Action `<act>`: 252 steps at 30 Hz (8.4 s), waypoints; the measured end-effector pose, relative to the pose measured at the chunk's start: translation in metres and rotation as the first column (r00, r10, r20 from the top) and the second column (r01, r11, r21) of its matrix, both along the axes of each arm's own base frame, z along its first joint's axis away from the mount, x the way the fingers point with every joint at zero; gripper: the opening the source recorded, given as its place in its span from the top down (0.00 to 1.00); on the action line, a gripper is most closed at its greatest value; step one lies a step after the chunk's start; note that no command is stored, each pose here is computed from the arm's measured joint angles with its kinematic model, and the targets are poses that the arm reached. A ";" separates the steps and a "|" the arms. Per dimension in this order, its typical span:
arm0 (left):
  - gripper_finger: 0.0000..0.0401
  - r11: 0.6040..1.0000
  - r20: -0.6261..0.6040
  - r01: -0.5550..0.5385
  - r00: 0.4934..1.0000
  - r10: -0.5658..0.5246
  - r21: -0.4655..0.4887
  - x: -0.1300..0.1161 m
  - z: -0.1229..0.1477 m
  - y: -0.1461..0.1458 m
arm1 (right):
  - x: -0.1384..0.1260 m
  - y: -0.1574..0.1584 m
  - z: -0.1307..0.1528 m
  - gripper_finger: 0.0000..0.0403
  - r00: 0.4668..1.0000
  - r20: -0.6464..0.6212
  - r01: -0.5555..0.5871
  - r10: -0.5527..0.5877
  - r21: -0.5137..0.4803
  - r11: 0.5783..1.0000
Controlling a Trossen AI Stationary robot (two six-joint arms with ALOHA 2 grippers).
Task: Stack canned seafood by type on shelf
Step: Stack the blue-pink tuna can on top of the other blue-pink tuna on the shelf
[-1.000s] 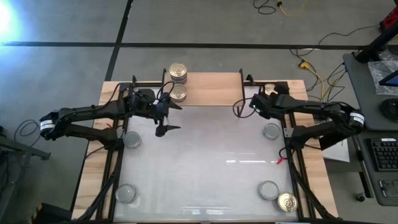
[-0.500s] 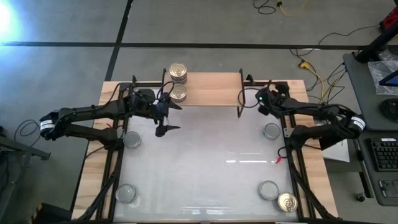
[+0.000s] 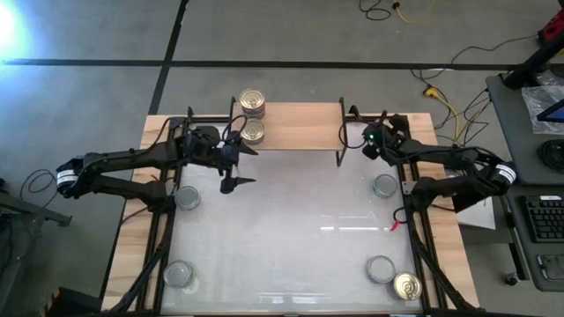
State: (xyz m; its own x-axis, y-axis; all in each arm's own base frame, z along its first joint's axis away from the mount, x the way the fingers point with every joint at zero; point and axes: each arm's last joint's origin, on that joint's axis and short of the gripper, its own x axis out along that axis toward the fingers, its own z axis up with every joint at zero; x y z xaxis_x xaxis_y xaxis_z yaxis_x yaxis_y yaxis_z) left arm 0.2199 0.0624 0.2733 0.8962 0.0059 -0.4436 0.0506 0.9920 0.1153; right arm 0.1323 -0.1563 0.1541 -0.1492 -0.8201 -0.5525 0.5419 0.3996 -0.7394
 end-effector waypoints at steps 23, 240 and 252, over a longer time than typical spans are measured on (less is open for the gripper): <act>0.00 0.999 -0.001 -0.018 1.000 0.018 -0.039 0.000 0.000 0.000 | 0.019 -0.038 -0.009 0.97 0.983 0.110 0.118 -0.148 0.236 0.965; 0.00 0.985 0.073 0.141 0.988 -0.134 -0.098 0.034 -0.029 -0.220 | 0.105 0.194 0.003 0.56 0.457 0.820 -0.605 -0.345 0.571 0.555; 0.00 0.988 0.082 0.123 0.990 -0.116 -0.089 0.038 -0.028 -0.213 | 0.149 0.196 -0.018 0.54 0.467 0.767 -0.559 -0.440 0.642 0.525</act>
